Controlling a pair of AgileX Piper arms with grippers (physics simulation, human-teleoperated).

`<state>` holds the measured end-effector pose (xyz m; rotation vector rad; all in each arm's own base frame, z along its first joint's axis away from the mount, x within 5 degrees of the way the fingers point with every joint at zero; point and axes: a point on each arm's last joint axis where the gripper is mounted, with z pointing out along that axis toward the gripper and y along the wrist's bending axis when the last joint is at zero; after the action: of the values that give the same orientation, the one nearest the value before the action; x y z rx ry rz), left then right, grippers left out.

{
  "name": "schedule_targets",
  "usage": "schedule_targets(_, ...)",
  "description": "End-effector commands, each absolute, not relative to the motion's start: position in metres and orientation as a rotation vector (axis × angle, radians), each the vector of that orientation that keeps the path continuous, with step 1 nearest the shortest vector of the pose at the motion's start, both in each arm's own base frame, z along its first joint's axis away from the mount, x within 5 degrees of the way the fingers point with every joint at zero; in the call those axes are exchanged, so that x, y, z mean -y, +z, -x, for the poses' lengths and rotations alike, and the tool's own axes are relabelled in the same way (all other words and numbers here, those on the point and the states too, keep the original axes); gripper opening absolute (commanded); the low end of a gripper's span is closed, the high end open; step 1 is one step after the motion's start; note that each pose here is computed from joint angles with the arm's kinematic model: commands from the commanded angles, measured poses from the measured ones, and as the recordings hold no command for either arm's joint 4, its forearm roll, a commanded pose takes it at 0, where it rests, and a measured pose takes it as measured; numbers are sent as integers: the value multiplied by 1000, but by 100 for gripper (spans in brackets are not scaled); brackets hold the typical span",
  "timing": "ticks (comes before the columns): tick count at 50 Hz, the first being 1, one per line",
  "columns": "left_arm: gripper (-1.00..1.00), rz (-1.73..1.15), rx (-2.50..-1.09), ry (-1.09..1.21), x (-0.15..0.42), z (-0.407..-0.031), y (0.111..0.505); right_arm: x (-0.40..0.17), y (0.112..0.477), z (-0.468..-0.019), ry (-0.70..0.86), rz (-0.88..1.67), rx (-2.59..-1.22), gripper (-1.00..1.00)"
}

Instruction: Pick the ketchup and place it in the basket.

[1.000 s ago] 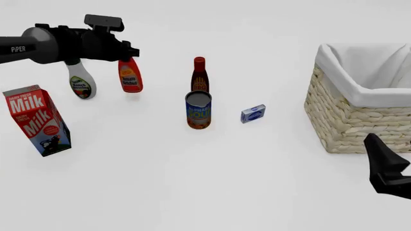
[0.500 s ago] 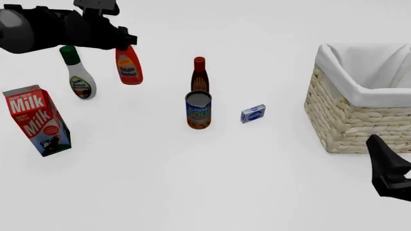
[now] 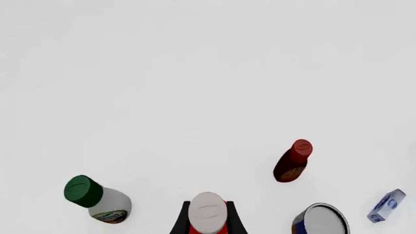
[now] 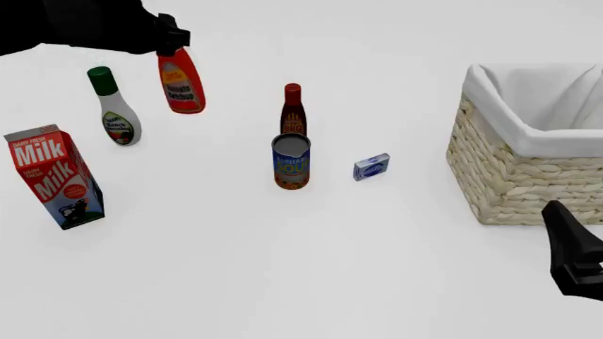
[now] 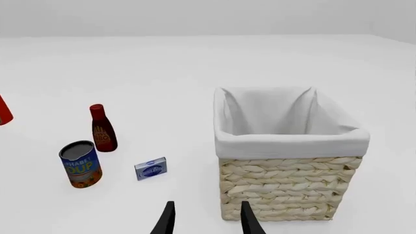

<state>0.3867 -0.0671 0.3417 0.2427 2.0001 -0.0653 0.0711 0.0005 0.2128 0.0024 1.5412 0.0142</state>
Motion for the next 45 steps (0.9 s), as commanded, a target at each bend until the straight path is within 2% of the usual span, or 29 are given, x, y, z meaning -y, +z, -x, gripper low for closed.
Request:
schedule_targets(1,-100,-268,-1972,-90,73,-352,361,0,213,-67,9,2,-1530,100)
schedule_targets(22,-100,-277,-1948,-118,71,-302,387,-1,214,-66,17,18,-1528,100)
schedule_targets(45,-100,-288,-1948,-143,65,-249,406,-14,253,-65,98,225,-1477,100)
